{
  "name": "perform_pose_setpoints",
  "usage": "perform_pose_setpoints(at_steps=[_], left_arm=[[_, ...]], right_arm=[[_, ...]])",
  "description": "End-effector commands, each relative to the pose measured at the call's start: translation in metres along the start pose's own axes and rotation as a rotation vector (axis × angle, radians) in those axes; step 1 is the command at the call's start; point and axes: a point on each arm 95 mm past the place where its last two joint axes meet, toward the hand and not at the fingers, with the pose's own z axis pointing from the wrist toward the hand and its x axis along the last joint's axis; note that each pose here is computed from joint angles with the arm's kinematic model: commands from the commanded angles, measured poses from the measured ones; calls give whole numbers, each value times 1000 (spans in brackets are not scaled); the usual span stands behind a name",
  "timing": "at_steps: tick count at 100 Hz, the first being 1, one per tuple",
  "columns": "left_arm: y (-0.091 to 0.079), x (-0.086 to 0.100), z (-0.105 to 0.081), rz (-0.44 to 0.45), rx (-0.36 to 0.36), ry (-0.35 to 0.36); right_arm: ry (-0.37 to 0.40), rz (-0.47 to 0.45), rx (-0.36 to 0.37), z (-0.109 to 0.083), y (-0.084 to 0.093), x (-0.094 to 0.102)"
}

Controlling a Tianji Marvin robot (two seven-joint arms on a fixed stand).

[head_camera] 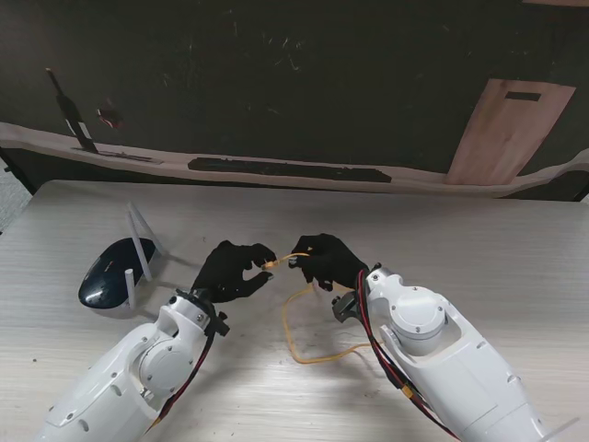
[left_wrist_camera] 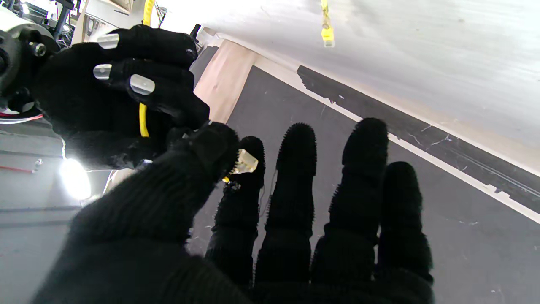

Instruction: Untangle the Ethernet cable and plug it into the router

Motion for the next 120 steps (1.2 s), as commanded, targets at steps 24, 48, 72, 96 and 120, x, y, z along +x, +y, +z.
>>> perform_pose_setpoints(at_steps=[24,48,72,96,120], left_arm=[[3,4,0,-21,-5,9],[4,4,0,-38,1,6],[5,5,2,-60,22,0],[6,4,2,-39,11,-16],[9,2,4,-3,-39,-27]], right_arm=[[-16,12,16,1,-6,-3],[-23,12,16,1,-7,-4],[-60,15,21,0,-6,-9],[-143,-4,57,-2,-5,-18],[-244,11,124,1,-9,-25]])
